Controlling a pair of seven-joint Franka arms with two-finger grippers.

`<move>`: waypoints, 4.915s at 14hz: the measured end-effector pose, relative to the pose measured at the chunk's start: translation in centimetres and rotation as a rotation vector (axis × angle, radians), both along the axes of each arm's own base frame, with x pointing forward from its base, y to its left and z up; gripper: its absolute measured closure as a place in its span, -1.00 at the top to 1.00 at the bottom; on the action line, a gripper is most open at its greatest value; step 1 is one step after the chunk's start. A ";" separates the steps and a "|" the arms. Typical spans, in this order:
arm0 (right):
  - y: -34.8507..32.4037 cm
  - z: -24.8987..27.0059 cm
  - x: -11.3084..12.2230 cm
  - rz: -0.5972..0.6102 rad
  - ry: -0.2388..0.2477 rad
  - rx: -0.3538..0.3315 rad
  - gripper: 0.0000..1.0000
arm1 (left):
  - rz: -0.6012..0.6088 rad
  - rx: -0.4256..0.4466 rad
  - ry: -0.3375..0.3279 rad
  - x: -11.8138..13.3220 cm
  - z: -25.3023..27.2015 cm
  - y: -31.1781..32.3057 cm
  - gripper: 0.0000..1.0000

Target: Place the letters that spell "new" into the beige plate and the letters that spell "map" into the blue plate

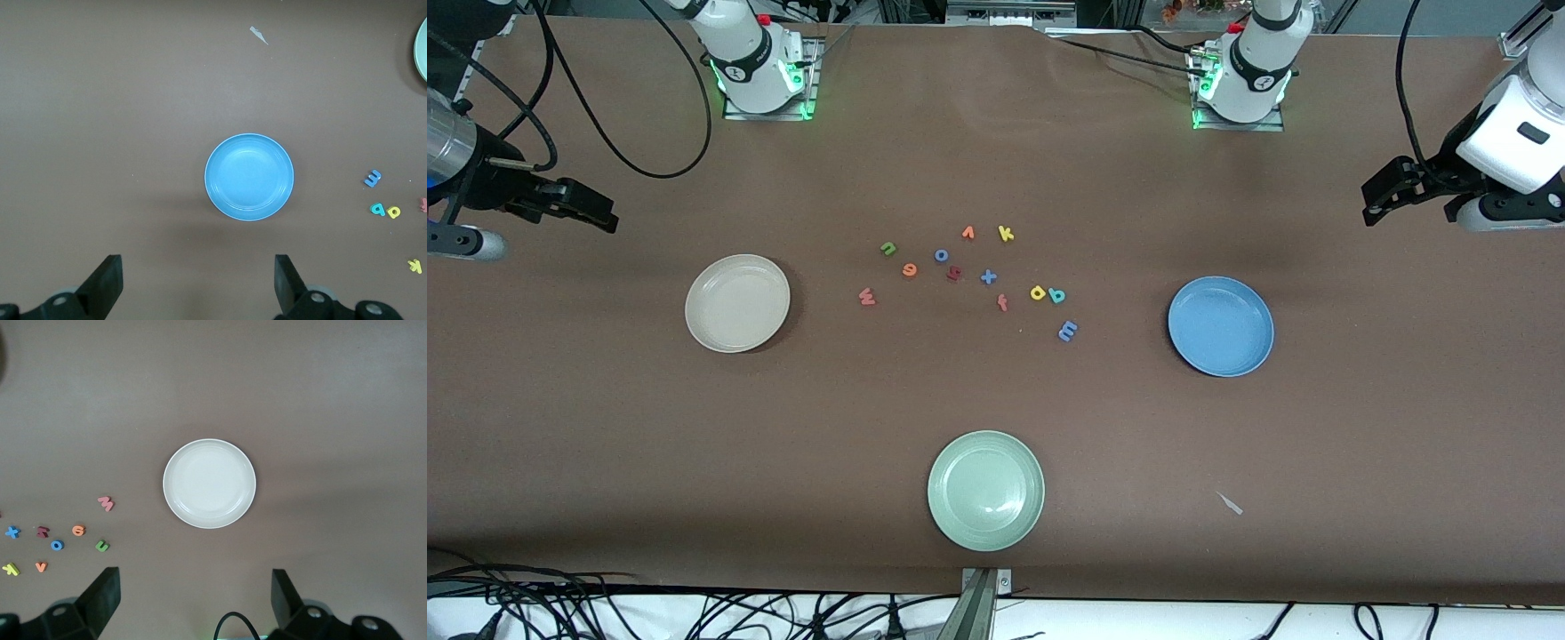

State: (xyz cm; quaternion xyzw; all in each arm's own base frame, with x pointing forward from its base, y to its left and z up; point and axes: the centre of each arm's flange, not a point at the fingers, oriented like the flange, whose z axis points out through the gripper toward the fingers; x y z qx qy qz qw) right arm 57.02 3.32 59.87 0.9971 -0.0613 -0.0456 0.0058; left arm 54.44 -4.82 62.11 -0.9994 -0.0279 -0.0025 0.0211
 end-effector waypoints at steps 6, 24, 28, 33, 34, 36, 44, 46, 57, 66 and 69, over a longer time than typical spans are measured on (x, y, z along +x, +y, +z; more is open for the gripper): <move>0.0 0.0 0.0 0.000 0.000 0.000 1.00 | 0.000 0.000 0.000 0.0 0.0 0.0 1.00; 0.0 0.0 0.0 0.000 0.001 0.000 1.00 | 0.000 0.000 0.001 0.0 0.0 0.0 1.00; 0.0 0.0 0.0 0.000 0.001 0.000 1.00 | 0.000 0.000 0.001 0.0 0.0 0.0 1.00; 0.0 0.0 0.0 0.000 0.001 0.000 1.00 | 0.000 0.000 0.001 0.0 0.0 0.0 1.00; 0.0 0.0 0.0 0.000 0.001 0.000 1.00 | 0.000 0.000 0.001 0.0 0.0 0.0 1.00; 0.0 0.0 0.0 0.000 0.001 0.000 1.00 | 0.000 0.000 0.001 0.0 0.0 0.0 1.00; 0.0 0.0 0.0 0.000 0.001 0.000 1.00 | -0.004 0.000 0.001 0.0 0.0 -0.2 1.00; 0.0 0.0 0.0 0.000 0.001 0.000 1.00 | -0.005 0.000 0.001 0.0 0.0 -0.3 1.00; 0.0 0.0 0.0 0.000 0.002 0.000 1.00 | -0.004 0.000 0.001 0.0 0.0 -0.2 1.00; 0.6 -1.6 0.8 0.012 0.012 0.002 1.00 | -0.002 0.000 0.001 0.0 0.0 -0.1 1.00; 4.1 -7.1 2.8 0.074 0.083 -0.011 1.00 | -0.003 0.000 0.002 0.0 0.0 -0.2 1.00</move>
